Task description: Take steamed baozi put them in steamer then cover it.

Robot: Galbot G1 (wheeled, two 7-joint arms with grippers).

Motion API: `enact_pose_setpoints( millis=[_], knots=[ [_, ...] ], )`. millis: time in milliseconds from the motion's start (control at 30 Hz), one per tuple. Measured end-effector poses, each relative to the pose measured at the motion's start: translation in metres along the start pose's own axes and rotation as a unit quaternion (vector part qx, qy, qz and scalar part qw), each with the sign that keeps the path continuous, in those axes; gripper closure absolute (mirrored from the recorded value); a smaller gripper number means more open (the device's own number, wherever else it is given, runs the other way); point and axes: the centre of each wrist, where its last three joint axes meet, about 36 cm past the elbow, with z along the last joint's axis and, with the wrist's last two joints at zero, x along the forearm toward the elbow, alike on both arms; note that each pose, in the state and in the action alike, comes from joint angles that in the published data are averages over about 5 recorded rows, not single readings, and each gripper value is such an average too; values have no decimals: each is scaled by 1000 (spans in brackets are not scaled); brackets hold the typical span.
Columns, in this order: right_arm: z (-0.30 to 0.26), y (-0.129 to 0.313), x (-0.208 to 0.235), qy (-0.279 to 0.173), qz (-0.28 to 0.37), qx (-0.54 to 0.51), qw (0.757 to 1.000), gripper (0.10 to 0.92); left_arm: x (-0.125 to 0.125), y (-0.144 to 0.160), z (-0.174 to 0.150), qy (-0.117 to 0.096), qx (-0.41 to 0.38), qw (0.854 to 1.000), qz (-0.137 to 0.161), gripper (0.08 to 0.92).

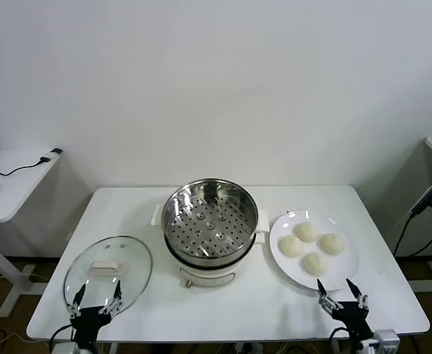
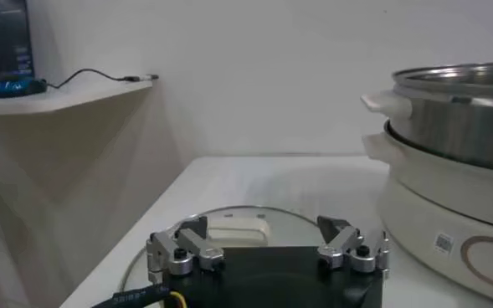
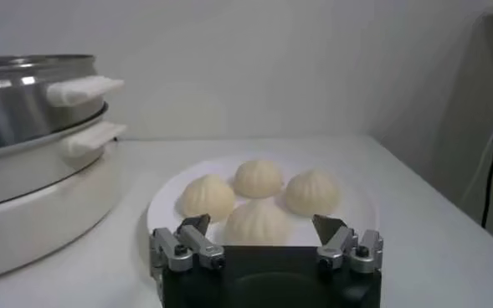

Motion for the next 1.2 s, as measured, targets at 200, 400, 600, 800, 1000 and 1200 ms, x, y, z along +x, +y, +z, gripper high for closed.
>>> enact_pose_setpoints(
  millis=[200, 400, 600, 800, 1000, 1200],
  knots=[
    [-46, -22, -50, -20, -10, 58, 998, 200, -1, 0, 0, -3, -3, 1000, 4, 177],
    [-110, -47, -114, -19, -80, 167, 983, 200, -4, -3, -2, -8, -3, 1000, 10, 177],
    [-172, -61, -166, 15, -196, 306, 931, 200, -6, -4, -3, -11, -3, 1000, 13, 177],
    [-223, -77, -210, 77, -322, 434, 838, 200, -7, -7, -2, -11, -1, 1000, 15, 177],
    [-270, -92, -242, 163, -403, 515, 738, 200, -8, -8, -1, -11, -1, 1000, 15, 177],
    [-291, -94, -272, 243, -436, 546, 673, 200, -11, -7, 4, -10, -1, 1000, 14, 177]
  ],
)
